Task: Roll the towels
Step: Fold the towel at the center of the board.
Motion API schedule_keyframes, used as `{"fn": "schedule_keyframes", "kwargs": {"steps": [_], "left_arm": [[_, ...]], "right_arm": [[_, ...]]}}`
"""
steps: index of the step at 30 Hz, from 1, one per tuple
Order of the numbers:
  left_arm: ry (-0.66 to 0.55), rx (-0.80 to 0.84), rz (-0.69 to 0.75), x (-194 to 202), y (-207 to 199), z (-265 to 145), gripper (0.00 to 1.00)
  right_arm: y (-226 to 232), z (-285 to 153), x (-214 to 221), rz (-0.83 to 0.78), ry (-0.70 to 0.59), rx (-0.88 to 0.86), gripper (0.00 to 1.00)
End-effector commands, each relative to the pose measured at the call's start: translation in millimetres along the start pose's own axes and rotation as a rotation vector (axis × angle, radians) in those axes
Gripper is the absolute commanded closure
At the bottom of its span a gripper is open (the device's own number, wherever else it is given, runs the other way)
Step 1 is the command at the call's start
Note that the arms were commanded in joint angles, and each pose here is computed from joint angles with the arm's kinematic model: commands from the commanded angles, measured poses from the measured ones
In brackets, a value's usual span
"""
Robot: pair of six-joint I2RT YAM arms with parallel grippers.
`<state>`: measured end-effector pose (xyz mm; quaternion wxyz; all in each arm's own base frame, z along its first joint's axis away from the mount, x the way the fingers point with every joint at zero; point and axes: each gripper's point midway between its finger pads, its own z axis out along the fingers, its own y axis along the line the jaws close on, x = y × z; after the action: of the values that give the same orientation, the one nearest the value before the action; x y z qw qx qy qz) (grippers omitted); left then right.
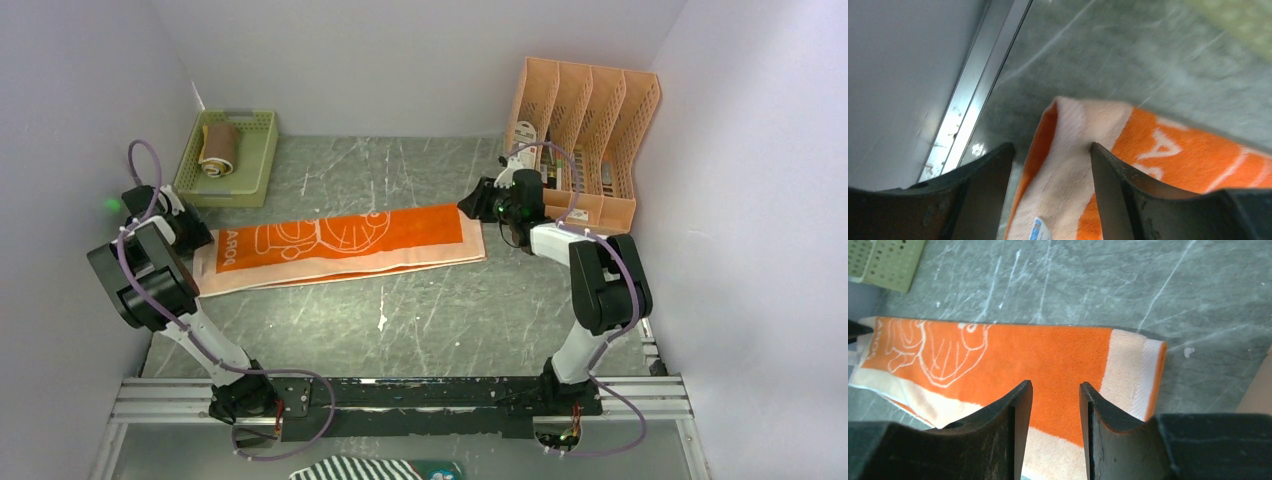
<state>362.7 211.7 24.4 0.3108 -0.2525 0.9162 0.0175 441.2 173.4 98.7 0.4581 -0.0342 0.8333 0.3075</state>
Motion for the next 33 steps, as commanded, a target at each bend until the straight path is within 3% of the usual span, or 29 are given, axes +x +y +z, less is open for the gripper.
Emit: {"fn": "schedule_keyframes", "kwargs": {"steps": [1,6,10,14,17,23,29,33], "left_arm": [[0.014,0.038,0.085,11,15,11,0.28],[0.04,-0.004,0.085,24,31,9,0.27],[0.07,0.013,0.102,35,29,8,0.38],[0.056,0.015,0.114,41,27,2,0.6],[0.039,0.018,0.107,49,22,-2,0.92],[0.016,0.048,0.036,38,-2,-3,0.93],[-0.206,-0.245,-0.085,-33,15,-61,0.93],[-0.28,-0.36,-0.138,-66,21,-101,0.93]], "right_arm": [[25,-16,-26,-0.021,-0.078,-0.081,0.6],[32,-22,-30,-0.029,-0.093,-0.103,0.6],[30,-18,-27,-0.016,-0.078,-0.112,0.6],[29,-17,-27,-0.007,-0.076,-0.116,0.6],[27,-18,-28,0.001,-0.08,-0.117,0.6],[28,-24,-30,0.01,-0.091,-0.126,0.6],[34,-29,-33,0.007,-0.105,-0.132,0.6],[39,-27,-31,-0.015,-0.092,-0.122,0.6]]}}
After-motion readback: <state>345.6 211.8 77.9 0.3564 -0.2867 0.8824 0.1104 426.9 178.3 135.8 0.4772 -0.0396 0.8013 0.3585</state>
